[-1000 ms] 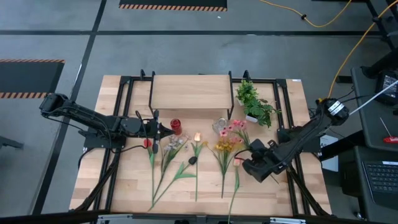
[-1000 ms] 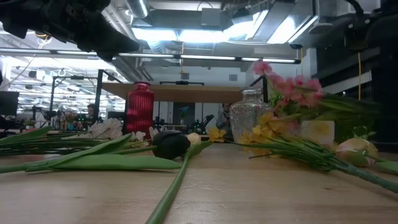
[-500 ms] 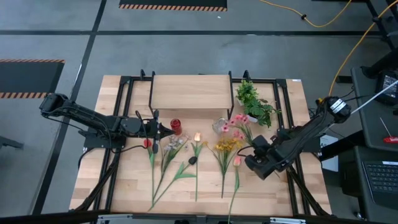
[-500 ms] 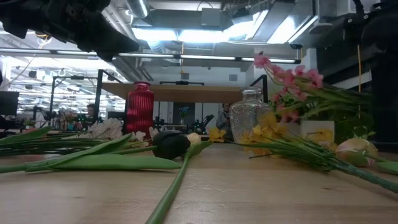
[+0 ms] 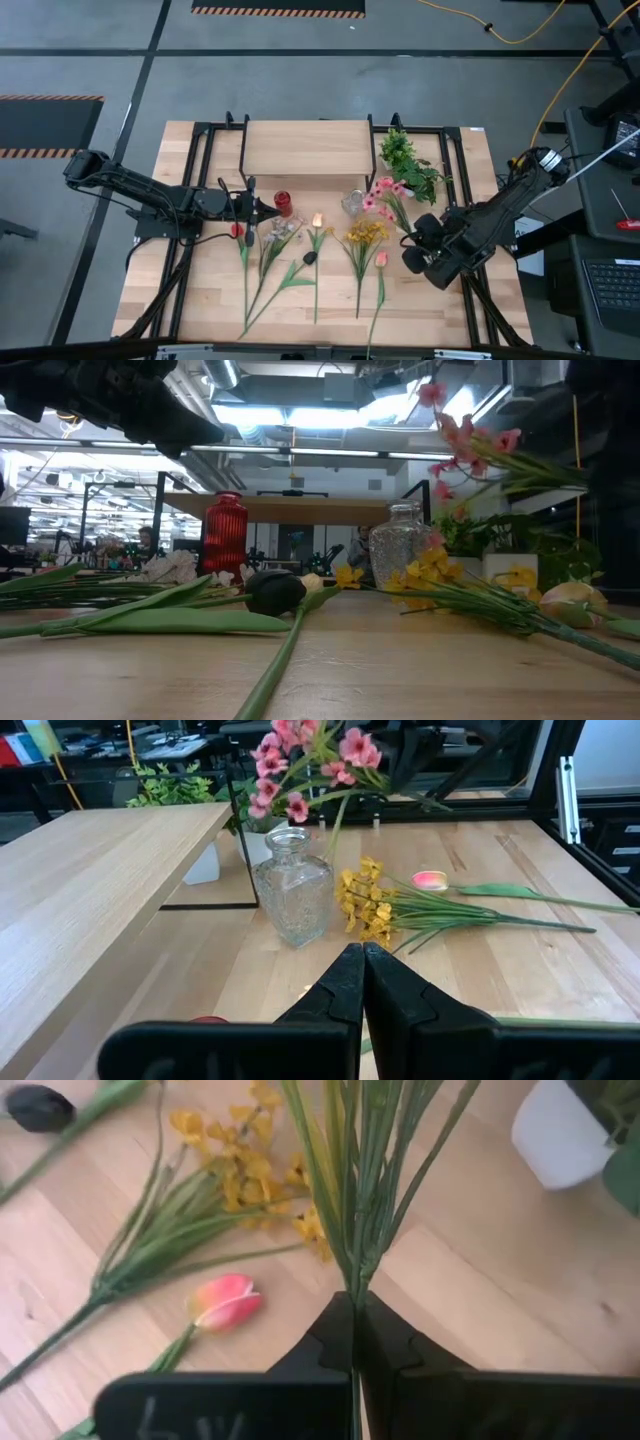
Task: Pick and place flowers into a vace then onto a shelf
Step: Put the pink flowers into the transparent flower vase, then put the yellow flowers into the transparent flower vase
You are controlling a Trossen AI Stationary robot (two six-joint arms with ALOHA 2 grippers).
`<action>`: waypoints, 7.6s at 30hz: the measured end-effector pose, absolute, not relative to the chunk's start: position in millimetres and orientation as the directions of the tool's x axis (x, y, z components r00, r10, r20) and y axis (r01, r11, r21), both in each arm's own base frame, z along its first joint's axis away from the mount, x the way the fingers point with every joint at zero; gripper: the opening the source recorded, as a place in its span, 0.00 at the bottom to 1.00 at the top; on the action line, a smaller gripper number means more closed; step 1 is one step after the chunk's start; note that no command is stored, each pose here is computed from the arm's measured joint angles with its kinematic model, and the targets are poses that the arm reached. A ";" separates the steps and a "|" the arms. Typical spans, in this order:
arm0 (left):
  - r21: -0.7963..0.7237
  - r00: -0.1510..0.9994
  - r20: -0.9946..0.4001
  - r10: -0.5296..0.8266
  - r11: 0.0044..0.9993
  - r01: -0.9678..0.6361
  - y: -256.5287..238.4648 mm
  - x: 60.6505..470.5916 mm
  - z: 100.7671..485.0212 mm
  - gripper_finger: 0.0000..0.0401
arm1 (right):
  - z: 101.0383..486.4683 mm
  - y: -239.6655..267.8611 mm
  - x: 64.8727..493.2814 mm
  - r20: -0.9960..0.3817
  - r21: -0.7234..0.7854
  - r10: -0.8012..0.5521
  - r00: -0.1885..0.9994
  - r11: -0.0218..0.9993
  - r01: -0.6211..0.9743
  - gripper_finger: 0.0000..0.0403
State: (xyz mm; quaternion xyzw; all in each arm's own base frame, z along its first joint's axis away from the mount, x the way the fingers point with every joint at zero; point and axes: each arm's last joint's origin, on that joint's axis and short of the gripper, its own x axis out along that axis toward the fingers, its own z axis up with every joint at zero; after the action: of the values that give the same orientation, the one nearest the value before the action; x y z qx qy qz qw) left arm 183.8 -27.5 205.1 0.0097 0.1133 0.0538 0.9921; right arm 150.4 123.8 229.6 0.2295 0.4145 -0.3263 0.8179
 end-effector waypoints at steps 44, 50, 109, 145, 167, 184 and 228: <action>0.032 0.968 -0.224 0.109 0.994 -0.104 -27.5 183.7 205.0 0.01 | 245.0 140.2 167.4 -0.517 0.120 -0.228 0.825 0.935 0.333 0.00; 0.032 0.969 -0.224 0.108 0.994 -0.104 -27.6 183.7 205.0 0.01 | 244.7 115.8 159.9 -0.406 0.128 -0.167 0.899 0.963 0.236 0.00; 0.229 0.945 -0.199 0.260 0.950 -0.213 -23.2 183.2 206.6 0.01 | 248.7 8.4 214.8 0.212 -0.046 -0.193 0.958 0.977 0.207 0.00; 0.231 0.944 -0.202 0.262 0.949 -0.214 -23.1 183.1 206.3 0.01 | 199.6 2.4 241.6 -0.012 -0.061 -0.267 0.963 0.962 0.266 0.00; 0.232 0.943 -0.203 0.262 0.949 -0.214 -23.1 183.1 206.2 0.01 | 187.4 2.5 245.5 -0.076 -0.079 -0.270 0.960 0.961 0.264 0.19; 0.232 0.943 -0.203 0.262 0.949 -0.214 -23.1 183.1 206.2 0.01 | 211.2 2.5 259.6 -0.342 -0.120 -0.276 0.898 0.961 0.250 0.33; 0.229 0.944 -0.204 0.260 0.950 -0.212 -23.1 183.1 206.2 0.01 | 249.4 64.9 227.7 -0.599 0.034 -0.186 0.779 0.966 0.257 0.33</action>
State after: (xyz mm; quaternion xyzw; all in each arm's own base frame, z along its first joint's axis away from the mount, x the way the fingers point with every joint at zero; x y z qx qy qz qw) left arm 183.1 -23.1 206.2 0.1023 0.1164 0.1204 0.9806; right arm 227.7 64.9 249.4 0.0568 0.3111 -0.1177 0.9413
